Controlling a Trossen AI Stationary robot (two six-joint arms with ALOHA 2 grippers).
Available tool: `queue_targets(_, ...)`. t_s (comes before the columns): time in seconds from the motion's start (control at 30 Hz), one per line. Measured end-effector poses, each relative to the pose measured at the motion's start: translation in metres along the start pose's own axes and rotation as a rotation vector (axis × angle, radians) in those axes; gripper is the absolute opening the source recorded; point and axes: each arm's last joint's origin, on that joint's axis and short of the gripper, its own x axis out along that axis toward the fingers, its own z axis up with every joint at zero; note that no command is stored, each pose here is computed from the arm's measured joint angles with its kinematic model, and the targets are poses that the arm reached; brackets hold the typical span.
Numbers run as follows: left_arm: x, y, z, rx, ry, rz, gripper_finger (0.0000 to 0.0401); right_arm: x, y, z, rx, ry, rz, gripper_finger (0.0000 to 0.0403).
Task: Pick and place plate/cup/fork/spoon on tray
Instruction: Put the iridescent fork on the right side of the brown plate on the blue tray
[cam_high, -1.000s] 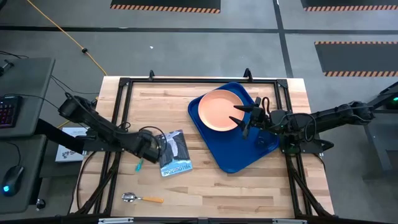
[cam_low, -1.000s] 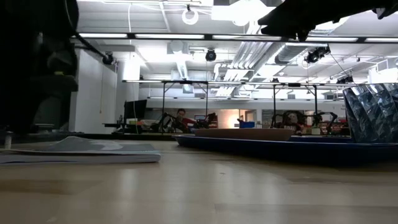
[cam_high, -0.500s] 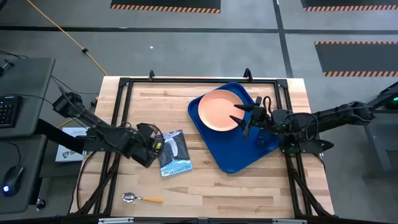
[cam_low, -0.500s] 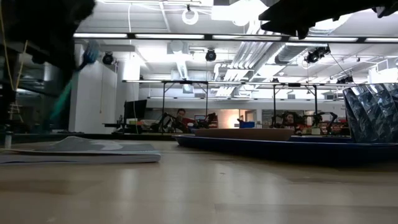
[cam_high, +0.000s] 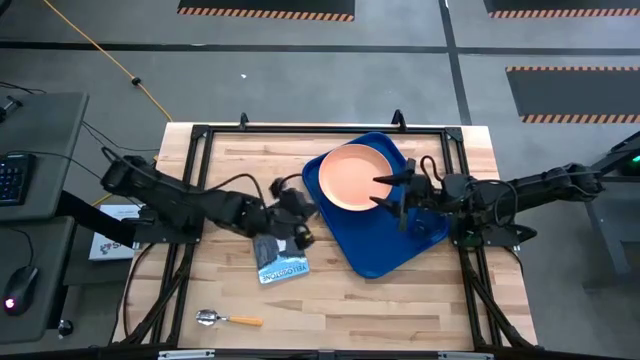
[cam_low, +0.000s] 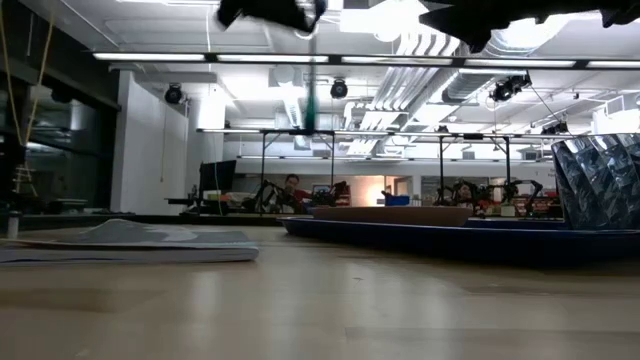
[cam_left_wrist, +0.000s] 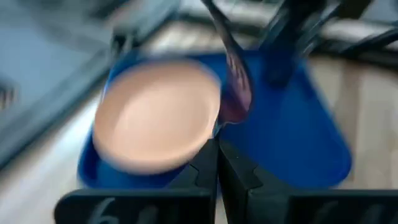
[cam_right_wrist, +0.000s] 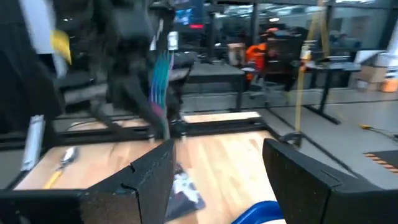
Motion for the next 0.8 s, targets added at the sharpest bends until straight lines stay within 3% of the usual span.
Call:
queue_targets(0.17,0.0,-0.01,0.021,0.139,-0.224,-0.075,0.0,0.004,0.005,-0.005,-0.007,0.031,0.145,0.0233)
queue_targets(0.33,0.005,-0.012,0.025,0.151,-0.356,-0.152,0.0,0.009,0.009,-0.011,-0.012,0.055,0.191,0.0233)
queue_targets(0.53,0.019,0.0,0.015,0.103,-0.408,-0.125,0.0,0.016,0.011,-0.016,-0.014,0.059,0.186,0.0233)
queue_targets(0.8,0.041,0.01,-0.006,0.033,-0.347,-0.18,0.0,0.018,0.011,-0.021,-0.022,0.103,0.187,0.0233)
